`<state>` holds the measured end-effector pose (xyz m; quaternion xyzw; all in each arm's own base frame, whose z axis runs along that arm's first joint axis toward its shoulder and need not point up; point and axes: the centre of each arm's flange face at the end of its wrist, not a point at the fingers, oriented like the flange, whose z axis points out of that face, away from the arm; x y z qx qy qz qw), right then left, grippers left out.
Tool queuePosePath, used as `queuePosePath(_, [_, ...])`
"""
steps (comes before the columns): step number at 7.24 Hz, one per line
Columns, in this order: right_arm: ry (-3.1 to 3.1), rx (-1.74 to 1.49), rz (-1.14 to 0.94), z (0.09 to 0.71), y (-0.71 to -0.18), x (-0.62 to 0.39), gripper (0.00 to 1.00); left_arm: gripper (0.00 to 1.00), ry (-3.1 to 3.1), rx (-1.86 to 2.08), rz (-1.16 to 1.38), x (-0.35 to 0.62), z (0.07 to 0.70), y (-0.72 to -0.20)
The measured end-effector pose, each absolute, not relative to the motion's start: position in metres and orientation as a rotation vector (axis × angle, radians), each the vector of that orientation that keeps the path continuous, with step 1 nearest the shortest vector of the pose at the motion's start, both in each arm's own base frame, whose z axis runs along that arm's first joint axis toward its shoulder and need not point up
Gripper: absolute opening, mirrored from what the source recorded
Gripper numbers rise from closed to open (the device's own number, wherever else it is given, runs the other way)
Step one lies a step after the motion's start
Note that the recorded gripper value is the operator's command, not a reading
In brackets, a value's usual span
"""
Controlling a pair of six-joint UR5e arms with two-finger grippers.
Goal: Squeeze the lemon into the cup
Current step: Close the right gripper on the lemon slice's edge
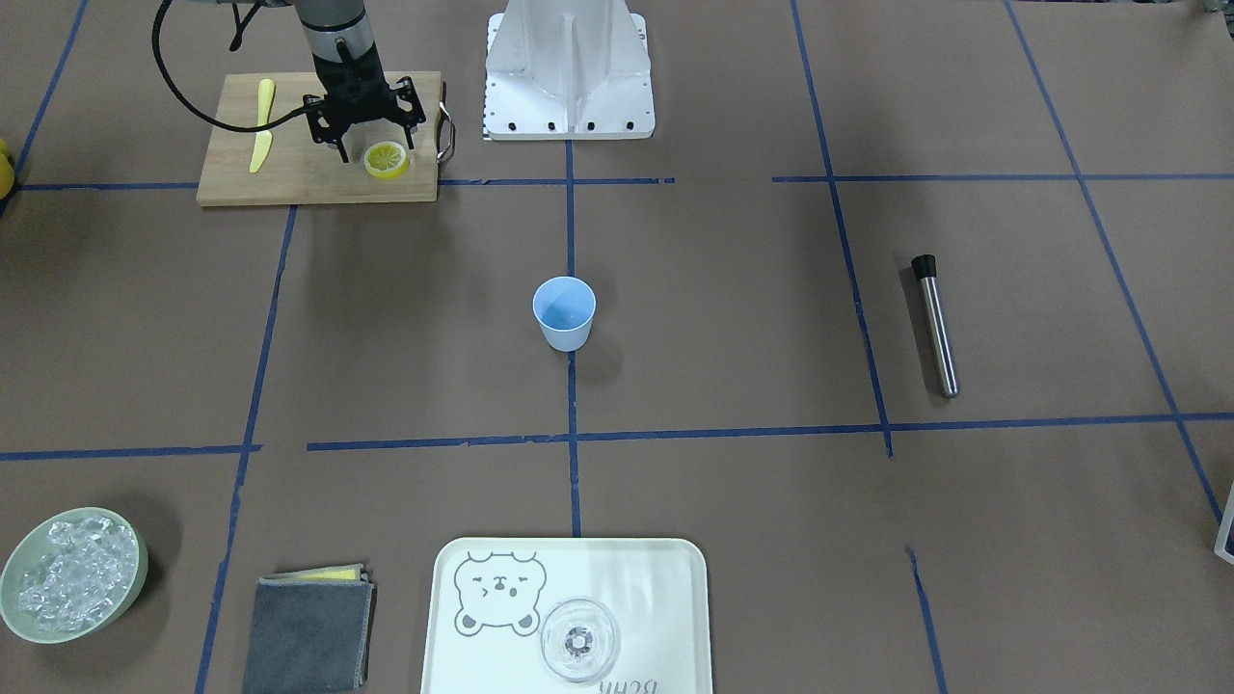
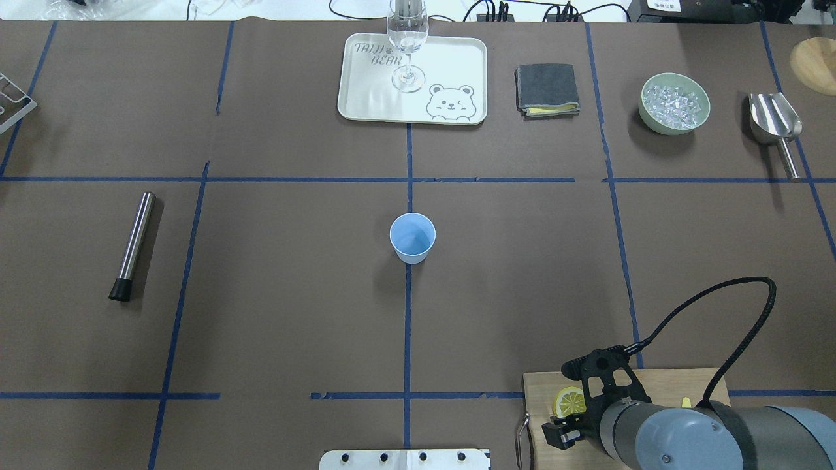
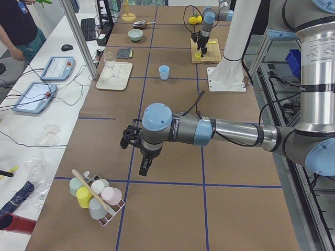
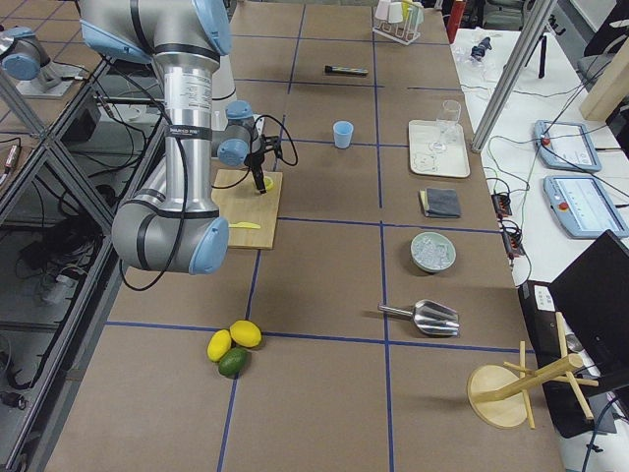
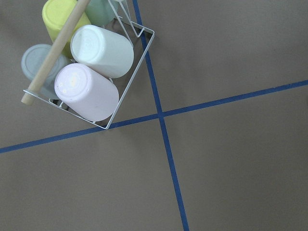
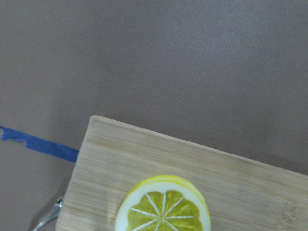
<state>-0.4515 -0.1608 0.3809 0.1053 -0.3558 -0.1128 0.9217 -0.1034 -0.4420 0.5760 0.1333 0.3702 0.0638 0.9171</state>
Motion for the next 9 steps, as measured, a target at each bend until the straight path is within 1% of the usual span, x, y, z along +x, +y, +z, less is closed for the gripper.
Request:
queuePosePath(4, [-0.726, 0.217, -0.233, 0.3834, -0.1606, -0.4574, 1.0, 1.0, 0.761, 0.274, 0.131, -0.1037, 0.5763, -0.442])
queuePosePath(5, [-0.725, 0.22, -0.23, 0.3837, -0.1623, -0.4575, 0.97, 1.0, 0.761, 0.274, 0.13, -0.1037, 0.5764, -0.442])
queuePosePath(7, [-0.723, 0.227, -0.223, 0.3834, -0.1655, -0.4569, 0.77, 1.0, 0.761, 0.276, 0.131, -0.1037, 0.5757, -0.4421])
queuePosePath(9, [-0.725, 0.228, -0.222, 0.3827, -0.1665, -0.4567, 0.77, 1.0, 0.761, 0.277, 0.132, -0.1037, 0.5748, -0.4425])
